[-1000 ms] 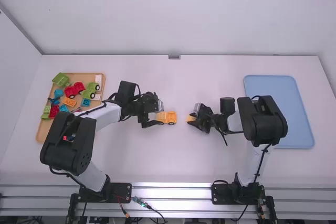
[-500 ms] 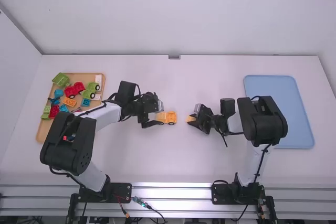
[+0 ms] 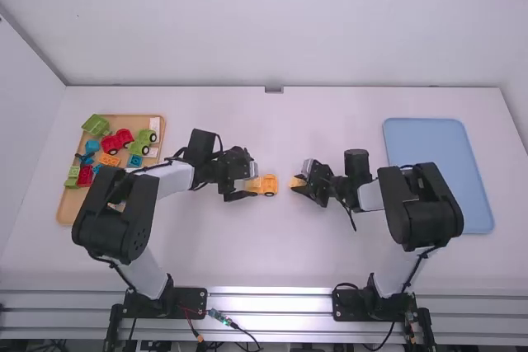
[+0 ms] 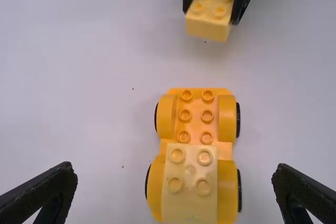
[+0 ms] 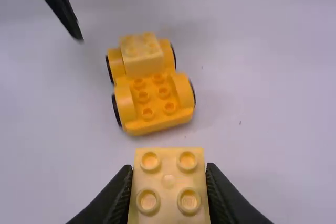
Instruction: Assemble lego blocks to make yellow taxi
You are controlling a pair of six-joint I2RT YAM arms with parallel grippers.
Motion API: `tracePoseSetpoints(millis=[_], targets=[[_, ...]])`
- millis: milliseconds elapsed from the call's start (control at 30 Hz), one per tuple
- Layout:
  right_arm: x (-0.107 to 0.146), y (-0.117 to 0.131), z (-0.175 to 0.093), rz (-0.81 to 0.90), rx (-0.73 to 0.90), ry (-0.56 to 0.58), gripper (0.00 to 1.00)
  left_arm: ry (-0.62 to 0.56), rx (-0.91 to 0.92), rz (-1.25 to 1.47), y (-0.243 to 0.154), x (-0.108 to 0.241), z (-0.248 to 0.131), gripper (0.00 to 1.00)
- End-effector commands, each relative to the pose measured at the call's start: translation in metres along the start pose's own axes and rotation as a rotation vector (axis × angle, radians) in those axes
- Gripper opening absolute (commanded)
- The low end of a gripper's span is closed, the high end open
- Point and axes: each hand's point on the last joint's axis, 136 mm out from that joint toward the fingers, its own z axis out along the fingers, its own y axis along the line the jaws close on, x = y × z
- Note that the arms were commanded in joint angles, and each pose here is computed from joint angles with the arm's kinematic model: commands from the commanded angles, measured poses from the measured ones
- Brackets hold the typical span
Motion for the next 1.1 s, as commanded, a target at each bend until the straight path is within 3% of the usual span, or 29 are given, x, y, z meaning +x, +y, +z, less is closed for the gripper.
tracePoseSetpoints(millis=[0,267,733,867,1067], targets=[[-0.013,0.001,0.000,-0.017,-0.008,-0.013,0.18,-0.032,0.051,-0.024,-0.011,0.005,0.011,0.99],[-0.026,-0.010,0.003,-0.017,-0.044,0.010,0.17,-0.026,0.068,-0.051,-0.013,0.017,0.022,0.99],[-0.043,0.002,0.016,-0.107,-0.128,0.002,0.13,-0.104,0.091,-0.045,-0.015,0.013,0.030,1.00],[-0.043,0.002,0.016,-0.113,-0.129,-0.002,0.13,-0.115,0.092,-0.055,-0.015,0.012,0.028,0.93],[-0.045,0.004,0.018,-0.122,-0.137,-0.006,0.13,-0.111,0.095,-0.065,-0.018,0.014,0.029,0.92]])
